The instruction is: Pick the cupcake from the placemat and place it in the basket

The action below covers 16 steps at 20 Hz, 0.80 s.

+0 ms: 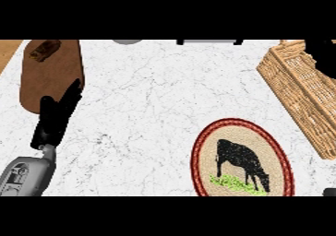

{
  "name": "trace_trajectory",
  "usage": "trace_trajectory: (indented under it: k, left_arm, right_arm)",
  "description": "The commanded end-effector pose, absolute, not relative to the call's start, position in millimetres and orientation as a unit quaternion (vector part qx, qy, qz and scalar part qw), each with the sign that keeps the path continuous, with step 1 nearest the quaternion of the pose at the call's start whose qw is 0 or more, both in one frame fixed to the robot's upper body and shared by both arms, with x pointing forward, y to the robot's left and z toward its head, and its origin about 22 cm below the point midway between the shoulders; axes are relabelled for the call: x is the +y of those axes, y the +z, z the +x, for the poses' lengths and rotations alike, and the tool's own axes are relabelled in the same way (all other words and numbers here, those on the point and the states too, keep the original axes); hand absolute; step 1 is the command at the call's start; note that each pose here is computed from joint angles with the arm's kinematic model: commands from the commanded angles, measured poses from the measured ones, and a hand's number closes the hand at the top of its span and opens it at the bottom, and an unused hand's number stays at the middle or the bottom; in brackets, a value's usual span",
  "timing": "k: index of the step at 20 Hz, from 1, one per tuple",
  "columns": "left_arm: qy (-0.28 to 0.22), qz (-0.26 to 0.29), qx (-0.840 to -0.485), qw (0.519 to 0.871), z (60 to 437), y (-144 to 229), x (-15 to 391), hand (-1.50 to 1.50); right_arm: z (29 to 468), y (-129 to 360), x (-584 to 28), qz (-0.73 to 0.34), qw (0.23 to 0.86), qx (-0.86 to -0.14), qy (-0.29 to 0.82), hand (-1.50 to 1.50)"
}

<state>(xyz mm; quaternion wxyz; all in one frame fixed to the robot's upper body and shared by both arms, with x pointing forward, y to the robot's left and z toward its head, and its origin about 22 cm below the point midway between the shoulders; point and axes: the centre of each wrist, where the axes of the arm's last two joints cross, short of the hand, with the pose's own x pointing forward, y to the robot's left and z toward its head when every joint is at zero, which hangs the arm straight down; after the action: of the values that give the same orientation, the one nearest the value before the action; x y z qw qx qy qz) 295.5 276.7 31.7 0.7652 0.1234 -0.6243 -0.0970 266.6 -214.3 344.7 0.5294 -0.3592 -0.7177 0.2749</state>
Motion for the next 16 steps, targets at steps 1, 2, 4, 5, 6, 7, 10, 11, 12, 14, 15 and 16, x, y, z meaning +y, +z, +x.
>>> trace_trajectory:
  k: [1, 2, 4, 5, 6, 7, 10, 11, 12, 14, 15, 16]
  left_arm:
    - [-0.094, 0.115, -0.630, 0.763, 302.7, 35.7, 265.1, 0.00]
    - [-0.103, 0.125, -0.629, 0.760, 295.2, 30.7, 266.5, 0.00]
    - [-0.101, 0.125, -0.626, 0.763, 298.8, 36.5, 280.6, 0.00]
    - [-0.104, 0.123, -0.627, 0.762, 293.1, 26.3, 284.4, 0.00]
    - [-0.103, 0.115, -0.623, 0.767, 287.6, 27.3, 273.9, 0.00]
    - [-0.096, 0.122, -0.635, 0.757, 290.9, 29.6, 260.2, 0.00]
    - [-0.096, 0.121, -0.630, 0.761, 295.2, 31.6, 282.8, 0.00]
    - [-0.091, 0.121, -0.627, 0.764, 294.5, 33.2, 271.3, 0.00]
    - [-0.093, 0.113, -0.631, 0.762, 297.8, 32.3, 273.1, 0.00]
    - [-0.103, 0.114, -0.632, 0.759, 296.2, 20.0, 278.4, 0.00]
    - [-0.107, 0.123, -0.620, 0.767, 295.2, 41.8, 284.7, 0.00]
    - [-0.098, 0.106, -0.628, 0.765, 307.9, 20.2, 267.5, 0.00]
  right_arm:
    - [282.1, 363.2, -235.9, -0.464, 0.538, -0.634, 0.306, 1.50]
    - [285.2, 372.5, -239.3, -0.483, 0.537, -0.615, 0.315, 1.50]
    - [298.3, 361.9, -263.8, -0.494, 0.548, -0.586, 0.335, 1.50]
    - [306.0, 354.3, -264.6, -0.507, 0.549, -0.572, 0.337, 1.50]
    - [315.1, 356.3, -271.5, -0.502, 0.561, -0.568, 0.332, 1.50]
    - [313.4, 360.1, -299.9, -0.500, 0.559, -0.573, 0.329, 1.50]
    - [321.3, 333.3, -321.0, -0.525, 0.554, -0.545, 0.347, 1.50]
    - [318.9, 348.4, -335.6, -0.529, 0.555, -0.549, 0.332, 1.50]
    - [328.6, 346.1, -337.9, -0.528, 0.552, -0.554, 0.331, 1.50]
    - [340.3, 348.9, -354.9, -0.521, 0.552, -0.559, 0.332, 1.50]
    - [341.7, 321.6, -353.5, -0.522, 0.554, -0.554, 0.338, 1.50]
    - [340.4, 323.9, -383.2, -0.508, 0.549, -0.569, 0.342, 1.50]
